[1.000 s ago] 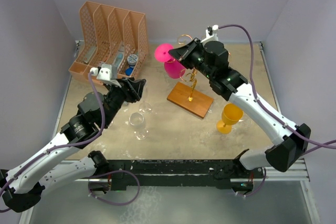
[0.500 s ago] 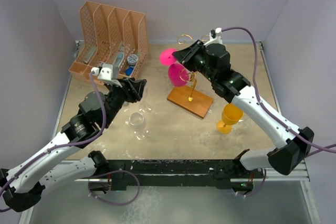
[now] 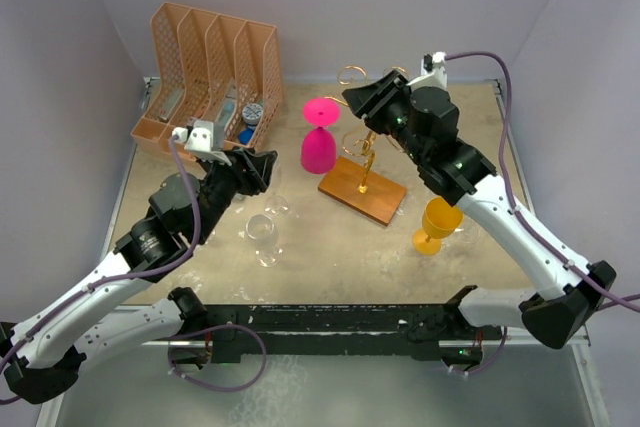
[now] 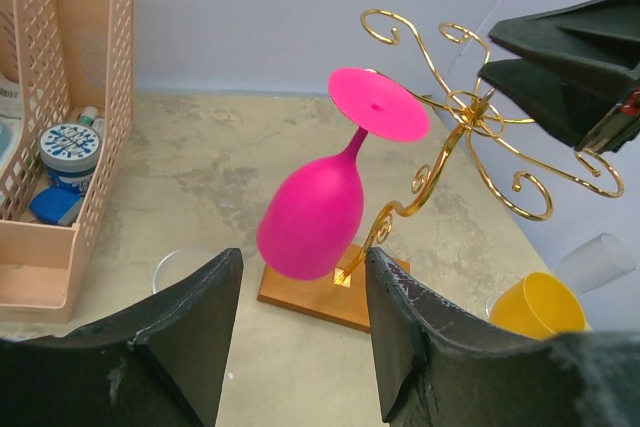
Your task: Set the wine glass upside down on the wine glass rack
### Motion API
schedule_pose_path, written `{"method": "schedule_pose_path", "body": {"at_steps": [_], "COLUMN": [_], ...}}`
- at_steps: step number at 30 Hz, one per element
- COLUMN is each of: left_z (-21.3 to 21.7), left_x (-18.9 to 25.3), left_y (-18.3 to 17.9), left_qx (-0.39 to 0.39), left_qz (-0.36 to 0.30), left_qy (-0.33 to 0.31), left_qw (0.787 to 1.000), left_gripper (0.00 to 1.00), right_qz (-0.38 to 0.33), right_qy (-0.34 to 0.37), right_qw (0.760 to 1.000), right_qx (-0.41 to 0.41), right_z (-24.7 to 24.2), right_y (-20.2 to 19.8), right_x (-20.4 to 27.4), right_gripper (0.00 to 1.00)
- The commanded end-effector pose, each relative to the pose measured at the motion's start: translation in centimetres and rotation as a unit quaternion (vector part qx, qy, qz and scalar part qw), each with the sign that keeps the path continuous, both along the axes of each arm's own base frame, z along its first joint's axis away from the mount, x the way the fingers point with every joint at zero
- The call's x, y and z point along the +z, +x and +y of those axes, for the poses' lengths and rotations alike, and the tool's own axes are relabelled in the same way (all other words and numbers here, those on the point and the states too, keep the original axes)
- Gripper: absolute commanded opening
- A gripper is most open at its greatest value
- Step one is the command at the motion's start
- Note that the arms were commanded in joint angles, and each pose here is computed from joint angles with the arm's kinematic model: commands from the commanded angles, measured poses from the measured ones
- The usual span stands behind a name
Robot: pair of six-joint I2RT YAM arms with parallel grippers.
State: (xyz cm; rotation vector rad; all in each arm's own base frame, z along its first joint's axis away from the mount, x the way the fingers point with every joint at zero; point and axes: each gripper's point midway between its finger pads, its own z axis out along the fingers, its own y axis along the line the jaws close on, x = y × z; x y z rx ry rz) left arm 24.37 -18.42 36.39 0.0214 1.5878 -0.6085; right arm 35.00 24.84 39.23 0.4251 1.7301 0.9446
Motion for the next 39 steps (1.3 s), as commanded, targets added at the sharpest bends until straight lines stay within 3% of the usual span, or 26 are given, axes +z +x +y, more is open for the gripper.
{"method": "schedule_pose_path", "body": {"at_steps": [1, 6, 13, 22, 32, 39], "left_z": [0.6, 0.6, 0.4, 0.3, 1.0, 1.3], "left_x": [2.3, 2.4, 3.0, 3.7, 4.4, 4.8], "left_y": [-0.2, -0.4, -0.7, -0.7, -0.7, -0.9], "left_qx": [0.009, 0.006, -0.007, -0.008, 0.005, 0.005], "left_qz": [-0.011, -0.008, -0.009, -0.019, -0.029, -0.034], "left_qy": [-0.027, -0.025, -0.027, -0.031, -0.039, -0.045], "left_qw": [1.0, 1.0, 1.0, 0.999, 0.999, 0.998], "left_gripper": [0.5, 0.5, 0.52, 0.53, 0.53, 0.53], "right_qz": [-0.059, -0.092, -0.057, 0.08, 0.157, 0.223], "right_qy": [0.009, 0.0, -0.025, -0.055, -0.058, -0.114], "right_qw": [0.998, 0.995, 0.989, 0.968, 0.96, 0.927], "right_qx": [-0.023, -0.033, -0.136, -0.233, -0.224, -0.28], "right_z": [-2.6, -5.6, -12.8, -18.0, -17.1, -17.5], "right_y": [-1.7, -4.9, -8.6, -11.7, -12.2, -10.9], "right_x": [5.2, 7.1, 5.7, -3.3, -11.6, -18.2], "right_gripper": [0.46, 0.53, 0.57, 0.54, 0.46, 0.42]}}
